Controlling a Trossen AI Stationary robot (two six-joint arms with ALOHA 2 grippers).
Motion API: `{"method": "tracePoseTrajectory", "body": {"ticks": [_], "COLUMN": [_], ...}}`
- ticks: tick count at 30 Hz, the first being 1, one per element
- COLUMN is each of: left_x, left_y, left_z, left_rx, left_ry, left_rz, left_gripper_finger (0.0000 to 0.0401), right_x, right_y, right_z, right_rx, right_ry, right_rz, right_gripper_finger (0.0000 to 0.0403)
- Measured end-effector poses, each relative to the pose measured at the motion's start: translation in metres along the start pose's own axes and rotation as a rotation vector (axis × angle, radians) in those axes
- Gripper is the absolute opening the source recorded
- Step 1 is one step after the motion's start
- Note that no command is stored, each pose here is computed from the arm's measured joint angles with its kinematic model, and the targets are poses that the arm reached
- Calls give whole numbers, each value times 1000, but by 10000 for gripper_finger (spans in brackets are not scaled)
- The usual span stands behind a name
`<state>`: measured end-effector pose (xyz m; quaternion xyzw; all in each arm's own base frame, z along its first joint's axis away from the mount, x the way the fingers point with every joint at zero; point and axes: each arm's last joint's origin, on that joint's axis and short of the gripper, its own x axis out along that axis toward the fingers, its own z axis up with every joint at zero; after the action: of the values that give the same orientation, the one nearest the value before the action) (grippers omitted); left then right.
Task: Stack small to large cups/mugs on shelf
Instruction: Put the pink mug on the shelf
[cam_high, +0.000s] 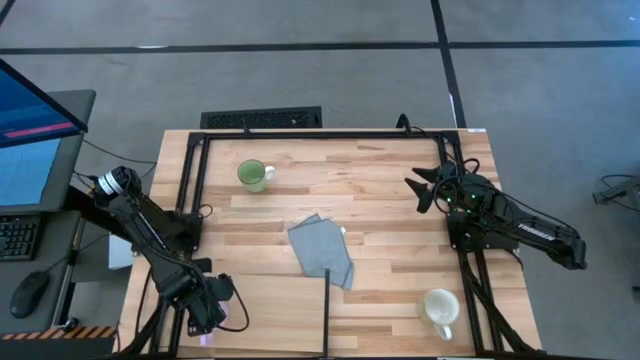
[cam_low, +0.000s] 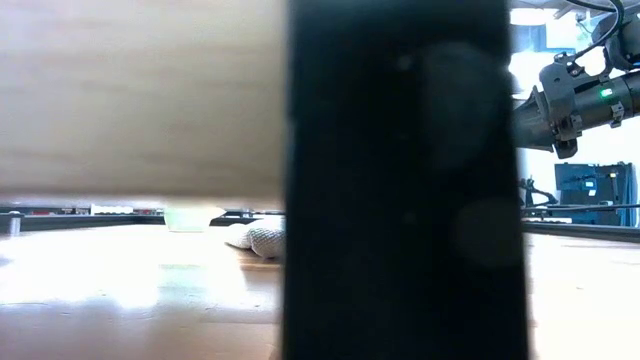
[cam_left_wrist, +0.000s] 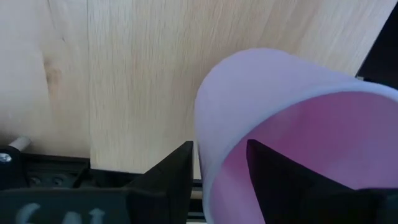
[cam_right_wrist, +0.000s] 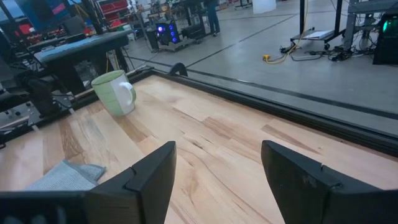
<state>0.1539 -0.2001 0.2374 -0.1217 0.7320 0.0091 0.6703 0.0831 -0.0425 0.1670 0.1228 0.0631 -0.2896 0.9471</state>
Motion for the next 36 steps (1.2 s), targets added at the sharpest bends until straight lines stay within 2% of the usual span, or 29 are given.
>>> {"method": "tracePoseTrajectory", "body": {"ticks": [7, 16, 22, 36], "left_x": [0, 0, -1, -2], "left_y": [1, 3, 4, 7], "left_z": [2, 1, 4, 10], "left_rx": [76, 86, 143, 150], "left_ry": [-53, -58, -101, -83], "left_rz": [31, 58, 87, 73], "left_gripper_finger": [139, 139, 139, 139], "right_x": [0, 0, 0, 0], "right_y": [0, 0, 0, 0], "right_z": [0, 0, 0, 0], "right_rx": [0, 0, 0, 0], "right_ry": [0, 0, 0, 0], "right_rz": [0, 0, 0, 0], "right_gripper_finger": [260, 260, 260, 260]}}
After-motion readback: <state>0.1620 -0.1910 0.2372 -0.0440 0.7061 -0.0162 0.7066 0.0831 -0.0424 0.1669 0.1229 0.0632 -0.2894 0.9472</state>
